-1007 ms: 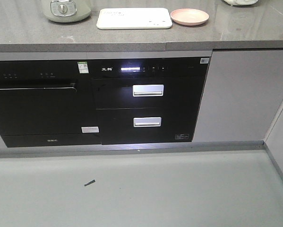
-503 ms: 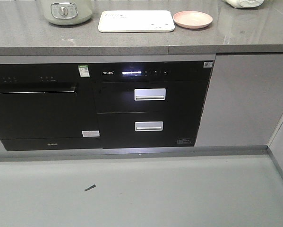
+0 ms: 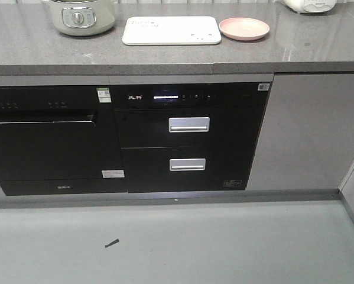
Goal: Transfer vegetables to tray and serve
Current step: 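Drive closer and stop facing the pot, tray and pink plate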
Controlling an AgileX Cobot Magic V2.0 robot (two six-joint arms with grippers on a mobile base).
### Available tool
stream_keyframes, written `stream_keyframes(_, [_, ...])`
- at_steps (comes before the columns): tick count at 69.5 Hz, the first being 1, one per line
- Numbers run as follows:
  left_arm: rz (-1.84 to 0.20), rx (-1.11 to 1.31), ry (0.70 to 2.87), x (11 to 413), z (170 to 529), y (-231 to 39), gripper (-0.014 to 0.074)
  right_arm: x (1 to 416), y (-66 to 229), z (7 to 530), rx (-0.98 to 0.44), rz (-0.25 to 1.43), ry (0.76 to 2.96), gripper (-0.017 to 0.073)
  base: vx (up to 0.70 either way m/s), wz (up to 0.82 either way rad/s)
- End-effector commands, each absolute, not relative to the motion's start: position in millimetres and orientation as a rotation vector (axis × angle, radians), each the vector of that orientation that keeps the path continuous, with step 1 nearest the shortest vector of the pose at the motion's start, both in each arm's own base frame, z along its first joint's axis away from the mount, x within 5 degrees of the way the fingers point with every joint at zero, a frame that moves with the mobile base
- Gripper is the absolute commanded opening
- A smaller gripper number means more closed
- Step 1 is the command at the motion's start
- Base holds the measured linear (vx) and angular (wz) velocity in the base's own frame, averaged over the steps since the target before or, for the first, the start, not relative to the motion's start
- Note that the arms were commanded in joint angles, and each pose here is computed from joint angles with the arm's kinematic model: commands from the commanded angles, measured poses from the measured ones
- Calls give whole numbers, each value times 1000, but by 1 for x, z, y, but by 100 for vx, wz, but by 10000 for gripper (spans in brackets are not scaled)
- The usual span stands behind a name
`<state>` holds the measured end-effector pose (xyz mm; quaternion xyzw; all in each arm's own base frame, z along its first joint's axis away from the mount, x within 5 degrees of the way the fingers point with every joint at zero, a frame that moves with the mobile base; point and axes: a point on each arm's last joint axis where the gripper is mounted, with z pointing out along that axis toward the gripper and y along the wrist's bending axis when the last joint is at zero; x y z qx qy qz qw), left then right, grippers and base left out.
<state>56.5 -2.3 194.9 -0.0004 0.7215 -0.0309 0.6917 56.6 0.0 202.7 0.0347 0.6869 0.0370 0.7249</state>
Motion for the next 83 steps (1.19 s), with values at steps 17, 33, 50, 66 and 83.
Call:
stream_keyframes(17, [-79,-4,1558,57,194,-3,-6,56,0,205,68,80,1451,-3,9,-1])
stream_keyframes(33, [-79,-4,1558,57,194,-3,-6,56,0,205,68,80,1451,-3,8,-3])
stream_keyframes(50, [-79,-4,1558,57,194,-3,-6,56,0,205,68,80,1451,-3,7,-2])
stream_keyframes(66, [-79,-4,1558,57,194,-3,-6,56,0,205,68,80,1451,-3,7,-1])
stream_keyframes(83, [-79,-4,1558,57,194,-3,-6,56,0,205,68,80,1450,-3,7,0])
